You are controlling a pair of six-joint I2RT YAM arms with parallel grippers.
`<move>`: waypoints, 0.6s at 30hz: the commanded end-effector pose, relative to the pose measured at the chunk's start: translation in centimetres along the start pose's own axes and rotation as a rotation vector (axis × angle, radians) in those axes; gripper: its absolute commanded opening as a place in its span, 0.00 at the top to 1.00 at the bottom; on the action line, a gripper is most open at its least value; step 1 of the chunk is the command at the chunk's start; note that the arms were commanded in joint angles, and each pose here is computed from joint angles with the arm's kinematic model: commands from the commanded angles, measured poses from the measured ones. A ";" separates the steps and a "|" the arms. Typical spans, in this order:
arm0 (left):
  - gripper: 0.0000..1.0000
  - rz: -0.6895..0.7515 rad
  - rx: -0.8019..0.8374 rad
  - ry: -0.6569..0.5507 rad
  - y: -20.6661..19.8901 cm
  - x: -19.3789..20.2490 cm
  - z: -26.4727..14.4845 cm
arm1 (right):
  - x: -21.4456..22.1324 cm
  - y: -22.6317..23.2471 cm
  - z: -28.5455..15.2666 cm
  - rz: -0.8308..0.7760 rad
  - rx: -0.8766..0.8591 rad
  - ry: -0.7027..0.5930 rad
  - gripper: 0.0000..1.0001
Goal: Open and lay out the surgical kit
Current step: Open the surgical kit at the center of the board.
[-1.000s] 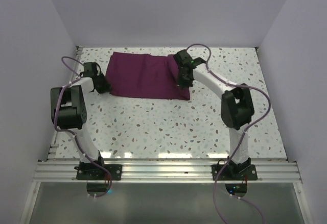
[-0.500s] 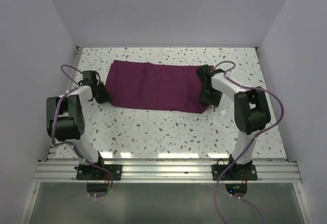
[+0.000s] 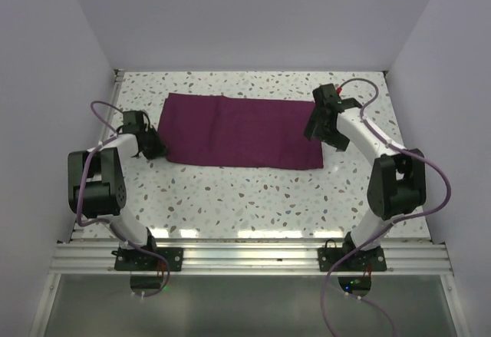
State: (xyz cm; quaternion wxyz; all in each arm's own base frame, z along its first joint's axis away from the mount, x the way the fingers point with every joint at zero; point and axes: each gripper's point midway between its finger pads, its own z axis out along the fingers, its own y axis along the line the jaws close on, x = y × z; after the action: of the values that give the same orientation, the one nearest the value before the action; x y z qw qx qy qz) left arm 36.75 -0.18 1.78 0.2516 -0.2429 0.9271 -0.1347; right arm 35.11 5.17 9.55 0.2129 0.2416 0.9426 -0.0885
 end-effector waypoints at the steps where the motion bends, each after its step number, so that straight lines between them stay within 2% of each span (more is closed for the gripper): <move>1: 1.00 0.016 -0.013 0.073 1.1 2.3 0.1 | -6.3 4.8 -3.7 0.063 -0.223 -0.194 0.03; 3: 1.00 0.016 -0.010 0.080 1.2 2.6 0.2 | -8.4 6.0 -4.1 0.086 -0.235 -0.226 0.03; 5: 1.00 0.021 -0.008 0.086 1.2 2.8 0.1 | -8.8 7.3 -1.8 0.072 -0.202 -0.199 0.05; 7: 1.00 0.025 -0.005 0.090 1.1 2.9 0.0 | -10.8 8.2 -1.7 0.086 -0.191 -0.216 0.08; 8: 1.00 0.027 -0.005 0.095 1.2 3.1 -0.1 | -10.5 8.6 0.8 0.081 -0.154 -0.178 0.10; 13: 1.00 0.041 -0.005 0.100 1.1 3.3 -0.8 | -13.4 9.9 4.7 0.162 -0.146 -0.156 0.25; 14: 1.00 0.041 -0.006 0.101 1.1 3.4 -0.9 | -13.3 9.9 6.6 0.169 -0.123 -0.134 0.26; 18: 1.00 0.045 -0.009 0.102 1.0 3.5 -1.7 | -16.5 10.8 8.0 0.199 -0.121 -0.186 0.30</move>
State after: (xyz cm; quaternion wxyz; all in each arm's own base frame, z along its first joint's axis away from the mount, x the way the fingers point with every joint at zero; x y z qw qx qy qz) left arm 35.66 -0.52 1.80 0.2462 -0.2258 0.9320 -0.1410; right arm 53.57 6.47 5.92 0.2788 0.2881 0.9152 -0.0412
